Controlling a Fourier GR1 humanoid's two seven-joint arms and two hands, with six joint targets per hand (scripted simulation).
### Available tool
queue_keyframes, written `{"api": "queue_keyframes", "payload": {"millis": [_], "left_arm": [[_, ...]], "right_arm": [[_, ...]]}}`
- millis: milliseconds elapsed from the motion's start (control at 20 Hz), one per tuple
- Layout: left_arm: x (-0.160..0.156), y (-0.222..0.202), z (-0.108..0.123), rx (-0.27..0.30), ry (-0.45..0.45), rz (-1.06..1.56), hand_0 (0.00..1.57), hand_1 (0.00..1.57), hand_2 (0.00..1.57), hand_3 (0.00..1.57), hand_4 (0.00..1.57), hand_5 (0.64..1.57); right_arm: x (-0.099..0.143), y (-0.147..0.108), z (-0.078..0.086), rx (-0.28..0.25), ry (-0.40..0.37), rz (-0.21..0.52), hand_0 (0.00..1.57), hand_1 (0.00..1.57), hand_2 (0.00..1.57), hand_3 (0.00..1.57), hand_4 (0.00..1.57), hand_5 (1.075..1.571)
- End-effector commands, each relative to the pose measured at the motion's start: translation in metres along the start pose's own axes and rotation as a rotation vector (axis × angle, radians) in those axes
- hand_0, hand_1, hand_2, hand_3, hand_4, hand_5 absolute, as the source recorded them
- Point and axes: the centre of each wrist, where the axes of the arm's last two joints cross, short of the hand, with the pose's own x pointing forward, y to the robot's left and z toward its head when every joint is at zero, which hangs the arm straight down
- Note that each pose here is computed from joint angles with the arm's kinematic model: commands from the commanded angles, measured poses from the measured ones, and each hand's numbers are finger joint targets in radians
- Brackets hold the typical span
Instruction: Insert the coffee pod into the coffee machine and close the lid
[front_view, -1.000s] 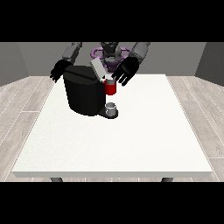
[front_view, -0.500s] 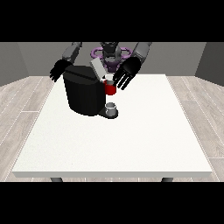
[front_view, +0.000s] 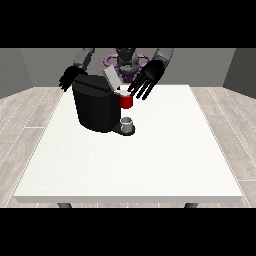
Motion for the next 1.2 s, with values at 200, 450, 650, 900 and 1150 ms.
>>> {"api": "queue_keyframes", "payload": {"millis": [200,450,650,900,1150], "left_arm": [[0.003,-0.002,0.003,-0.038,-0.02,-0.008,0.0,0.0,0.0,0.0,0.0,1.571],[-0.008,-0.068,0.007,-0.09,0.042,0.179,0.0,0.0,0.0,0.0,0.0,1.571],[-0.03,-0.093,0.02,-0.023,0.067,0.454,0.0,0.0,0.0,0.0,0.0,1.571],[-0.052,-0.162,0.049,-0.003,0.1,0.78,0.0,0.0,0.0,0.0,0.0,1.571],[-0.045,-0.215,0.071,-0.059,0.095,0.906,0.0,0.0,0.0,0.0,0.0,1.571]], "right_arm": [[-0.035,-0.027,0.018,-0.055,0.018,-0.024,0.0,0.0,0.0,0.0,0.41,1.571],[-0.031,-0.029,0.03,-0.043,0.107,-0.009,0.0,0.0,0.0,0.0,0.42,1.571],[-0.039,-0.045,0.043,-0.057,0.115,-0.022,0.0,0.0,0.0,0.0,0.45,1.571],[-0.032,-0.066,0.05,0.005,0.135,0.057,0.0,0.0,0.0,0.0,0.37,1.571],[-0.01,-0.061,0.03,0.028,0.131,0.059,0.0,0.0,0.0,0.0,0.26,1.571]]}}
